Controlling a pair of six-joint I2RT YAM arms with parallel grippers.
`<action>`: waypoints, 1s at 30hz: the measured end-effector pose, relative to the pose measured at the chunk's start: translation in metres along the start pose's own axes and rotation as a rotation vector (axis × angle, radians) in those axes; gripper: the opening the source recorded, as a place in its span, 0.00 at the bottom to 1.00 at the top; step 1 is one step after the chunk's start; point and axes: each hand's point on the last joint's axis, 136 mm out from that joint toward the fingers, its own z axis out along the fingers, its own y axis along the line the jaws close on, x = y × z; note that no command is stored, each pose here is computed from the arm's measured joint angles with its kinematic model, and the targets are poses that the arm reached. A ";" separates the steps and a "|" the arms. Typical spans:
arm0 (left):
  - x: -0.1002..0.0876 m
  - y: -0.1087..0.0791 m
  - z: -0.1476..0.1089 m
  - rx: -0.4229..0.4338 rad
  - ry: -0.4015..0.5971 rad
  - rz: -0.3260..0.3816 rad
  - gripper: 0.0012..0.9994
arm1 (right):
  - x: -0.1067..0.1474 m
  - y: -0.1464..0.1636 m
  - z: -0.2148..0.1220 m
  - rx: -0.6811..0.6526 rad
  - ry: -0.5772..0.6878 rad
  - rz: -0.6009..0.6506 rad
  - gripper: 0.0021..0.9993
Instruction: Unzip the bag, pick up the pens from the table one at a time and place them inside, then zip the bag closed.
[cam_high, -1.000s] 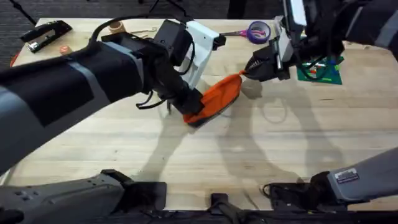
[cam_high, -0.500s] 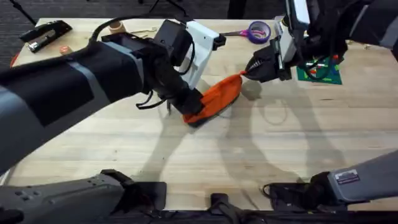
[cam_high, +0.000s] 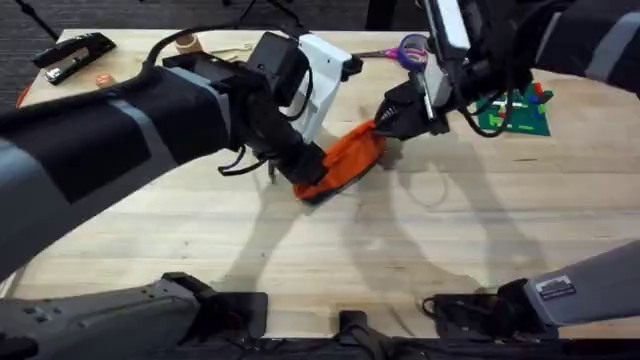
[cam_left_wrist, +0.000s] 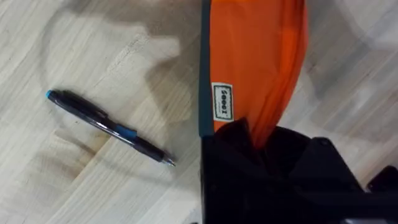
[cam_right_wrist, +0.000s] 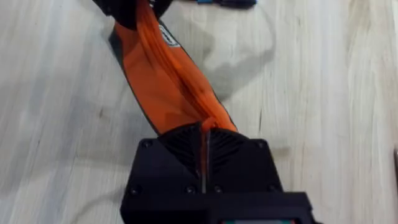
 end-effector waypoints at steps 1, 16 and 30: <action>0.000 0.000 0.000 0.000 0.001 0.000 0.04 | -0.002 0.001 0.001 -0.004 -0.001 -0.005 0.03; 0.000 0.001 0.000 -0.004 0.001 0.000 0.04 | -0.047 0.023 0.018 -0.065 -0.022 -0.132 0.03; 0.001 0.000 0.000 -0.003 0.004 -0.001 0.04 | -0.084 0.058 0.050 -0.182 -0.048 -0.246 0.03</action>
